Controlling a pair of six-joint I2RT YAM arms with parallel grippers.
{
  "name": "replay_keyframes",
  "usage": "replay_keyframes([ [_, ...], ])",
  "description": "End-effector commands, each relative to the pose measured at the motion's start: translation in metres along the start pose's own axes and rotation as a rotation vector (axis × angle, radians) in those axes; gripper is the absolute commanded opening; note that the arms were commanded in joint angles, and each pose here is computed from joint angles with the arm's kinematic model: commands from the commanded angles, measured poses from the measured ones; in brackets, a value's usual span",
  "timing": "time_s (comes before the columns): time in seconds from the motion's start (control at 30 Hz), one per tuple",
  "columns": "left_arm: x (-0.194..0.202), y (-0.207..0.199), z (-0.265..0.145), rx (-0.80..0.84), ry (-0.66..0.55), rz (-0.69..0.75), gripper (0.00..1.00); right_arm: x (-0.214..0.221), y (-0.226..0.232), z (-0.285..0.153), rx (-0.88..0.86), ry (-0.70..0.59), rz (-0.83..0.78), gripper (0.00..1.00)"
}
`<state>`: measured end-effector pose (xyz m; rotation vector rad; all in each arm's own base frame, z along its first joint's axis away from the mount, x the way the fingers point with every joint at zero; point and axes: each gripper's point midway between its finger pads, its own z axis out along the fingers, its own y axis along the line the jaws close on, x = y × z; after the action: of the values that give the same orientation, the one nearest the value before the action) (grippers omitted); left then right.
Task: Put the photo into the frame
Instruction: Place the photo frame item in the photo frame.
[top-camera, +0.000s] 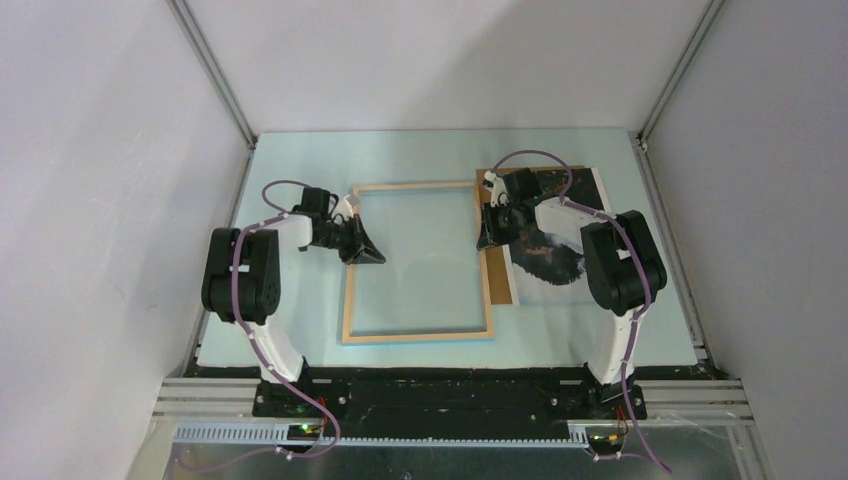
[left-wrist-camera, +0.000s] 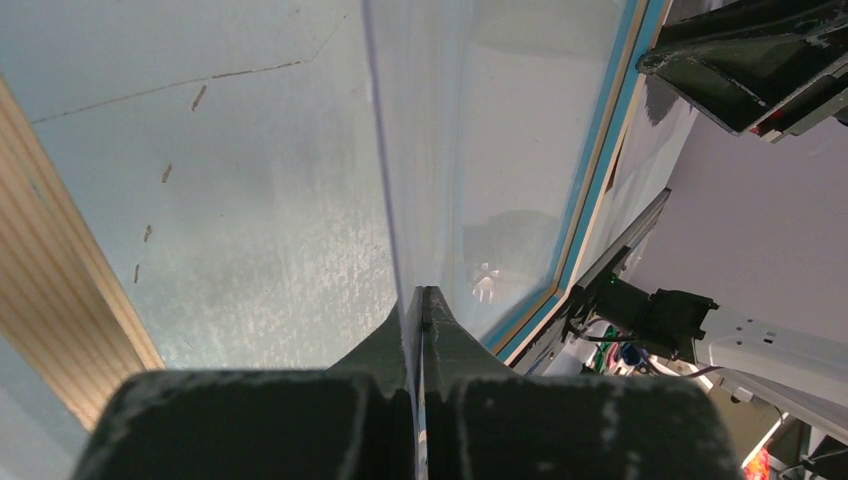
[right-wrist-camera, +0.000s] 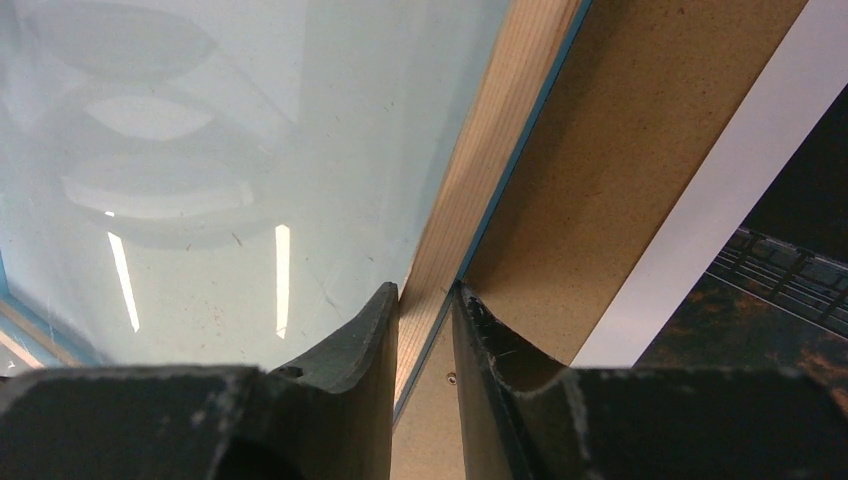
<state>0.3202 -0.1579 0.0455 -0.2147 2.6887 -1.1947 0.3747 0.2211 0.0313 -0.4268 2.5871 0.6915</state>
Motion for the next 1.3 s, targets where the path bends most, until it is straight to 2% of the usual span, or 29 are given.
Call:
replay_keyframes([
  [0.0,0.003,-0.016,0.001,0.053,0.04,0.011,0.0,-0.008,-0.003,0.006,0.019,-0.013,-0.034,0.27],
  [0.37,0.0,-0.048,-0.01,0.168,0.083,-0.019,0.0,-0.007,-0.004,0.001,0.035,-0.007,-0.059,0.25],
  [1.27,-0.01,-0.107,-0.042,0.359,0.089,0.049,0.0,-0.007,0.002,0.001,0.014,-0.006,-0.074,0.23],
])
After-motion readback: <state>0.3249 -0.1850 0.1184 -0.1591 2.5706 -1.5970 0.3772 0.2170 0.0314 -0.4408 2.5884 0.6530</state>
